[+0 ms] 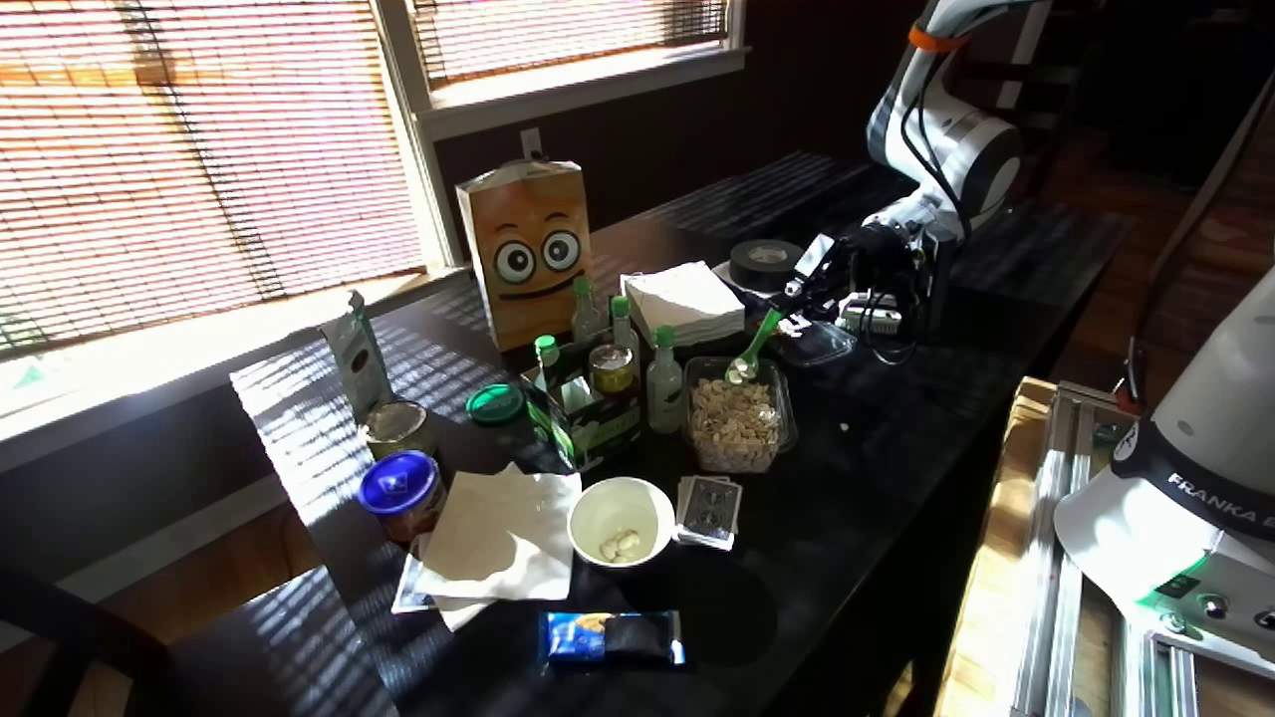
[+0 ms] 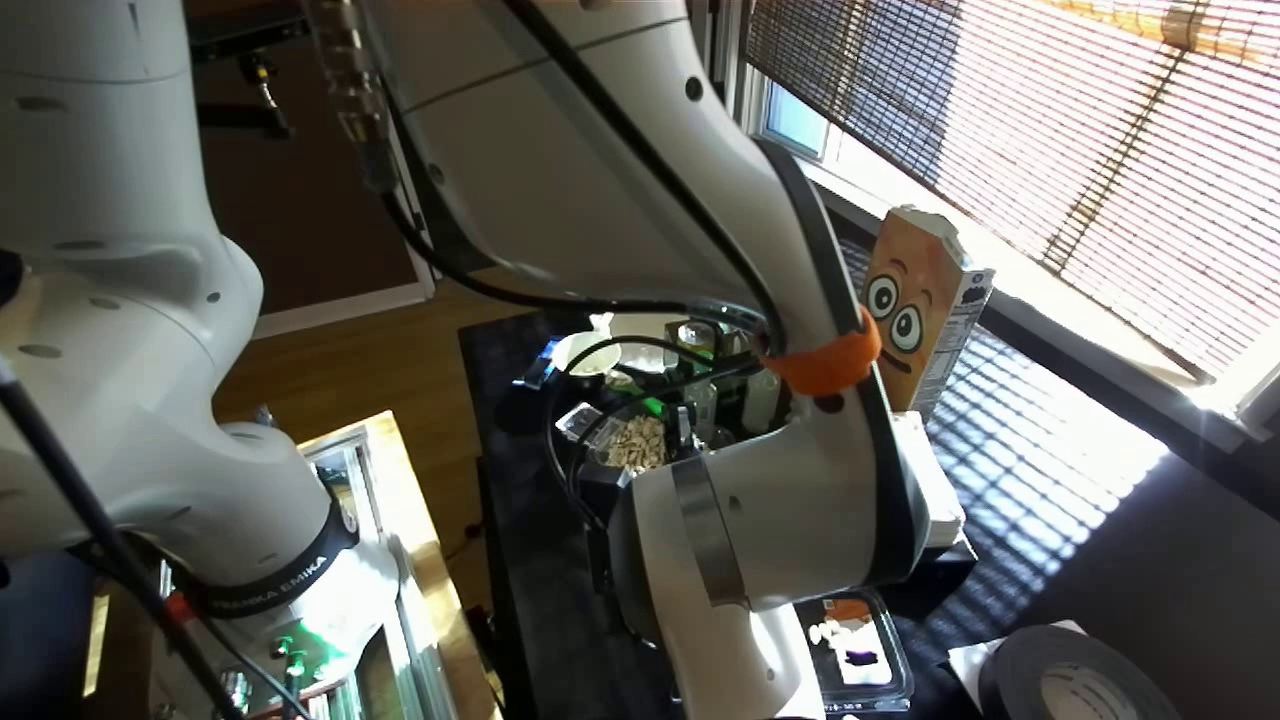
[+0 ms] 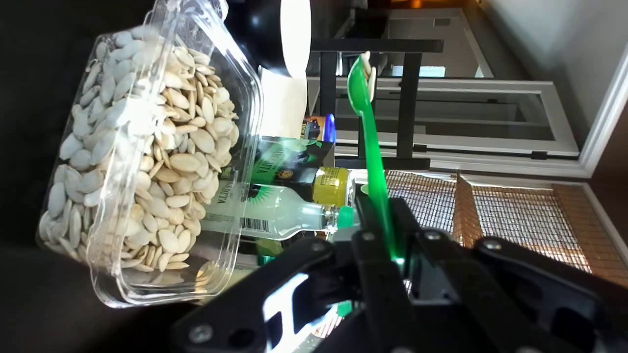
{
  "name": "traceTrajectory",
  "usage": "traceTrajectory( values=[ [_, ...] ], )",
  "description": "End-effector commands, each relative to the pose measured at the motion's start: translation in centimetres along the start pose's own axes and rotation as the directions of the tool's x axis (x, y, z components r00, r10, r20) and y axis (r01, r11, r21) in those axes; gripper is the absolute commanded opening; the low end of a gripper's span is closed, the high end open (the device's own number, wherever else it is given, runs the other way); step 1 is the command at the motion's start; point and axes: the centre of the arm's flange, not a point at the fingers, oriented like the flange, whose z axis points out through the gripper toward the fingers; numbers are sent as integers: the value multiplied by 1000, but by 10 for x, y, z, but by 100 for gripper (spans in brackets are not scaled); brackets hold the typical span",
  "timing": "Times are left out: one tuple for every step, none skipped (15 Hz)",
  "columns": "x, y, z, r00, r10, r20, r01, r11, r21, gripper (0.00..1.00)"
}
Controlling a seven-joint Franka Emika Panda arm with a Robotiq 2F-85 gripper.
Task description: Use the green spoon to put some of the contents of the clear lunchbox into the white bowl
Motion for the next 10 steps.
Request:
traceTrajectory(
  values=[
    [0,-2,11,1000,-13,-10,14,1000,14,3],
    [0,-4,18,1000,-20,-15,20,1000,20,3],
    [-1,-8,26,1000,-23,-18,24,999,22,3],
    [-2,-11,33,1000,-25,-18,25,999,23,3],
    [-2,-14,40,999,-27,-28,28,999,17,3],
    [-3,-17,47,999,-28,-19,28,999,16,3],
    [-3,-20,54,999,-31,-18,31,999,9,3],
    [-5,-24,63,999,-35,-14,35,999,-4,3],
    [-6,-26,71,999,-41,-11,41,999,-21,3],
    [-7,-29,77,999,-45,-10,45,998,-39,3]
  ],
)
